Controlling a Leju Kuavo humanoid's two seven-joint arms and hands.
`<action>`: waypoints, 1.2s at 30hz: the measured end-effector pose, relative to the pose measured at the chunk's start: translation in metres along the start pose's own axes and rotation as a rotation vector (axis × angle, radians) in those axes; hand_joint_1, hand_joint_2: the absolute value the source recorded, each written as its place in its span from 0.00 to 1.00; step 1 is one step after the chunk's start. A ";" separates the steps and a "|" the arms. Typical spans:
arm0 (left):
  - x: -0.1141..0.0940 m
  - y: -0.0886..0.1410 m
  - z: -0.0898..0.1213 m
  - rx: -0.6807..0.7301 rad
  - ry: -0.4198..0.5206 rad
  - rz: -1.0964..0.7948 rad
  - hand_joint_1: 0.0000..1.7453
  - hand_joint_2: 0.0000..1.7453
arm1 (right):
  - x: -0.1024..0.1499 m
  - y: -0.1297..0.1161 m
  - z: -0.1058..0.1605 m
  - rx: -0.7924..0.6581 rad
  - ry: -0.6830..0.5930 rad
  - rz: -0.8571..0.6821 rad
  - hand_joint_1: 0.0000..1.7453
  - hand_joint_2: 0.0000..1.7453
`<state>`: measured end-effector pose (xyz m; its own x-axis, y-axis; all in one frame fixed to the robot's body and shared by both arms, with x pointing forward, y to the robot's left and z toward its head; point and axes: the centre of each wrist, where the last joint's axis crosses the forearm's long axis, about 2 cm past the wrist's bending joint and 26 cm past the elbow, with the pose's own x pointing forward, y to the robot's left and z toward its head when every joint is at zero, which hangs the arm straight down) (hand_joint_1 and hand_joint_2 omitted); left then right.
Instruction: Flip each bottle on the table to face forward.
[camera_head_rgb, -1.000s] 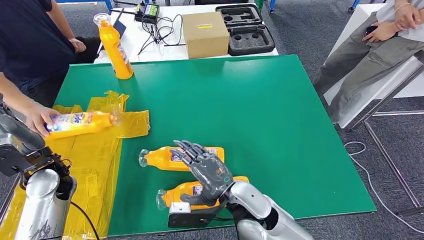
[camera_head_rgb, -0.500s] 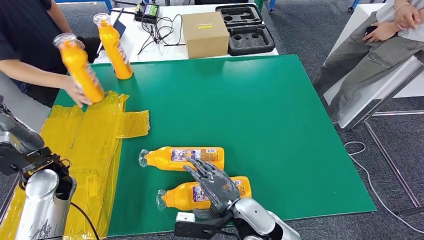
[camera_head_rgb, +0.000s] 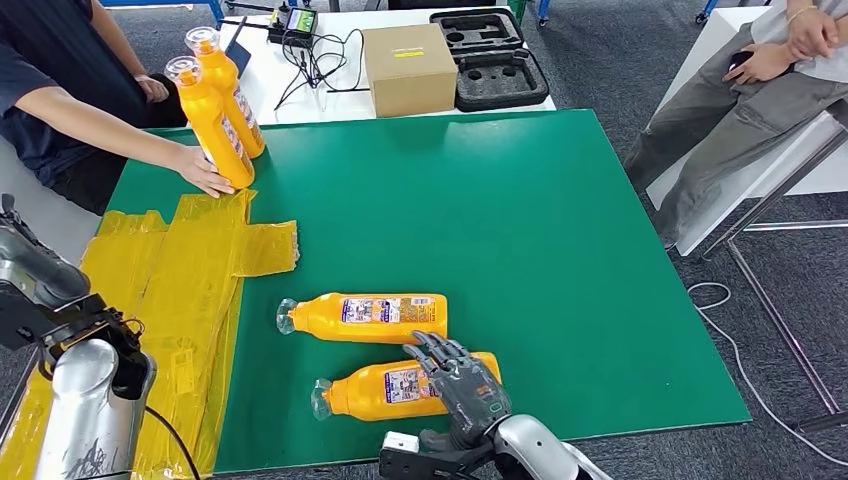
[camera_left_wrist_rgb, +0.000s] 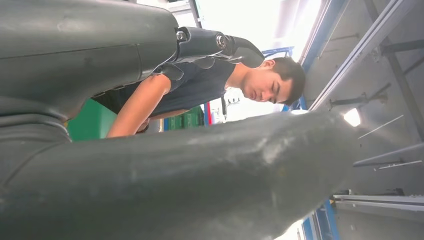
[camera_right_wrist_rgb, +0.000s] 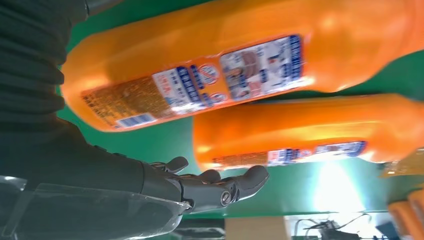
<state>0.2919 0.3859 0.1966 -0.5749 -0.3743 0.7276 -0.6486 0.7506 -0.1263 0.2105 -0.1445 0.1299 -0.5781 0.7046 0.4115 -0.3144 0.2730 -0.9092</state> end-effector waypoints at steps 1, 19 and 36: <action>0.000 -0.001 0.000 -0.001 0.001 0.002 0.00 0.00 | -0.001 0.000 0.000 -0.001 0.008 0.009 0.00 1.00; -0.001 0.000 0.001 0.013 0.005 0.008 0.00 0.00 | -0.014 0.005 -0.001 0.040 0.060 0.039 0.00 1.00; -0.002 0.000 -0.003 0.045 0.007 0.031 0.00 0.00 | -0.018 0.016 -0.015 0.177 0.109 0.067 0.91 1.00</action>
<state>0.2941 0.3883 0.1975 -0.5914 -0.3474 0.7277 -0.6523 0.7366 -0.1786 0.2275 -0.1426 0.1070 -0.5204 0.7864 0.3327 -0.4107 0.1110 -0.9050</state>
